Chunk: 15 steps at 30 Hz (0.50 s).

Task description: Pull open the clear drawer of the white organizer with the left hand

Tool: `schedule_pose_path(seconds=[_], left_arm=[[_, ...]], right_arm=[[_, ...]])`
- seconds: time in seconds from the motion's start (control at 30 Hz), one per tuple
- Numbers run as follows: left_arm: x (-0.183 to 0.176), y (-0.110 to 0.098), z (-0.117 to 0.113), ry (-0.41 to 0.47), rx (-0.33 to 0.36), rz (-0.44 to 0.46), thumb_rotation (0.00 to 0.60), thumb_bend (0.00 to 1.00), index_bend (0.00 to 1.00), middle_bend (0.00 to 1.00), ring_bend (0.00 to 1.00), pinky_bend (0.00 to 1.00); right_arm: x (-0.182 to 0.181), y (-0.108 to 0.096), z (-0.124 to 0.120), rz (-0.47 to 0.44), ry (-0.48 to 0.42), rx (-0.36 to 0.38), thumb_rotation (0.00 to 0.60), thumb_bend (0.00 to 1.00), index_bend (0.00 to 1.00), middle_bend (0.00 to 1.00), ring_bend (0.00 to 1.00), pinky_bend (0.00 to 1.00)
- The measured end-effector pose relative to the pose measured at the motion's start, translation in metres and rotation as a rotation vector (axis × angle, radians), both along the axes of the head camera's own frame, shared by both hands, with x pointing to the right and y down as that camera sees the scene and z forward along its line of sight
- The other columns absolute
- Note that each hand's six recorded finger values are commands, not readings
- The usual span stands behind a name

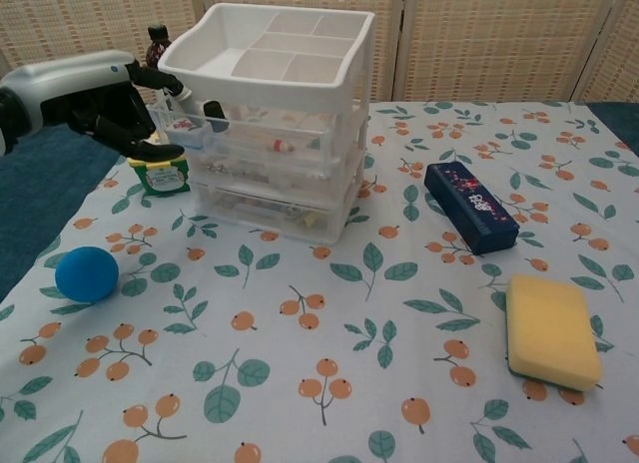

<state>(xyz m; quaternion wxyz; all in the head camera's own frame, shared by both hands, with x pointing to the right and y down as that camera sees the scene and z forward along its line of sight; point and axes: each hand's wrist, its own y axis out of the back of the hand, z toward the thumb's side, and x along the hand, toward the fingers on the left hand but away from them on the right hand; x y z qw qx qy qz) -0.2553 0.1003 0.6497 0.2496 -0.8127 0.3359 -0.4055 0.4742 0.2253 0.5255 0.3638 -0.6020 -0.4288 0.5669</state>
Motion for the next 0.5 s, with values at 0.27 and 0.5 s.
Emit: schedule_pose_path(seconds=[0.27,0.5], left_arm=[[-0.002,0.007,-0.002,-0.01,-0.008,0.025,0.6,0.27,0.43,0.97,1.0,1.0],[-0.006,0.012,-0.007,-0.016,-0.012,0.038,0.6,0.27,0.46,0.97,1.0,1.0]], right_arm=[[0.0,-0.001,0.0,-0.003,0.0,-0.001,0.6,0.31,0.0,0.04,0.0,0.01],[0.0,-0.001,0.0,-0.002,0.0,-0.002,0.6,0.31,0.0,0.04,0.0,0.01]])
